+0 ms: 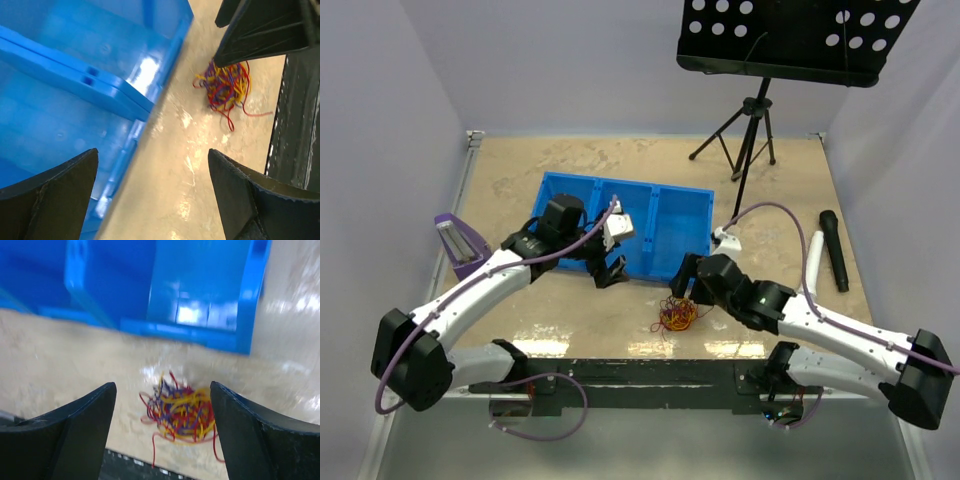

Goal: Untangle the cables

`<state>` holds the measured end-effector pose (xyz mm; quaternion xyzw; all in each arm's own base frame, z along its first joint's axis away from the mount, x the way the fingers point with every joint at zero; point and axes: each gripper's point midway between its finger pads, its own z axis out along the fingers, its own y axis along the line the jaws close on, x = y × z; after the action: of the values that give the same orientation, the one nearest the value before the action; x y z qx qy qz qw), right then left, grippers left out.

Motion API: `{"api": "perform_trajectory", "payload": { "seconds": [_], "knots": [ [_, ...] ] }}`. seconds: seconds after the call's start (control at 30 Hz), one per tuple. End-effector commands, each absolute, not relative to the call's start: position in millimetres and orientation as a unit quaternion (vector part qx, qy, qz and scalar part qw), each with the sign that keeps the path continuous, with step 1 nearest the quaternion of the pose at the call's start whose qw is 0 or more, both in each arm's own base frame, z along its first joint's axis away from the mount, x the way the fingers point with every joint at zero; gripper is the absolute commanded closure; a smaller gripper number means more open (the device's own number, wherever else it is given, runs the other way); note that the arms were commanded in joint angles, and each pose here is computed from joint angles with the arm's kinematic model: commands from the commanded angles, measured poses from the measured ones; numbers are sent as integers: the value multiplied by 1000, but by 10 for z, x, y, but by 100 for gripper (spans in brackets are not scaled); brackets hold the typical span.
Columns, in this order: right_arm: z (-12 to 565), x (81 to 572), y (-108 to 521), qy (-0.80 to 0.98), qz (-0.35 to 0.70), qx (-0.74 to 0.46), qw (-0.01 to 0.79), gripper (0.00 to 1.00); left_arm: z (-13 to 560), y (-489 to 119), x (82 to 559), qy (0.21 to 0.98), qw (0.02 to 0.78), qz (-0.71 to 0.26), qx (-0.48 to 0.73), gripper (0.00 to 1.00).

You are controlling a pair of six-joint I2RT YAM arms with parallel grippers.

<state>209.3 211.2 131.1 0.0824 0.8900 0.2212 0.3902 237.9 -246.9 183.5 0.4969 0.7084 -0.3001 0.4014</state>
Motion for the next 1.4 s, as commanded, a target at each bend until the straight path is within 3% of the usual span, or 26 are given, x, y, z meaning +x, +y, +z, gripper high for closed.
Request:
{"api": "perform_trajectory", "payload": {
  "seconds": [0.0, 0.2, 0.37, 0.43, 0.7, 0.97, 1.37],
  "knots": [
    [1129, 1814, 2305, 903, 258, 115, 323, 21, 1495, -2526, 2178, 698, 349, -314, 540, 5],
    [854, 1825, 2505, 919, 235, 93, 304, 32, 1357, -2548, 2080, 690, 333, -322, 557, 9],
    [904, 1737, 2877, 908, 300, 73, 282, 51, 1361, -2547, 2055, 670, 342, -319, 577, 12],
    [1028, 1687, 3011, 898, 333, 65, 280, 54, 1367, -2541, 2038, 655, 350, -315, 591, 12],
    [1269, 1772, 3022, 890, 333, 68, 306, 55, 1284, -2582, 1945, 638, 335, -325, 612, 12],
    [1598, 1821, 2628, 888, 285, 88, 350, 39, 1212, -2658, 2039, 645, 338, -320, 606, 13],
    [1096, 1576, 2252, 911, 245, 112, 312, 41, 1349, -2685, 2074, 648, 345, -321, 598, 13]
  ]
}}
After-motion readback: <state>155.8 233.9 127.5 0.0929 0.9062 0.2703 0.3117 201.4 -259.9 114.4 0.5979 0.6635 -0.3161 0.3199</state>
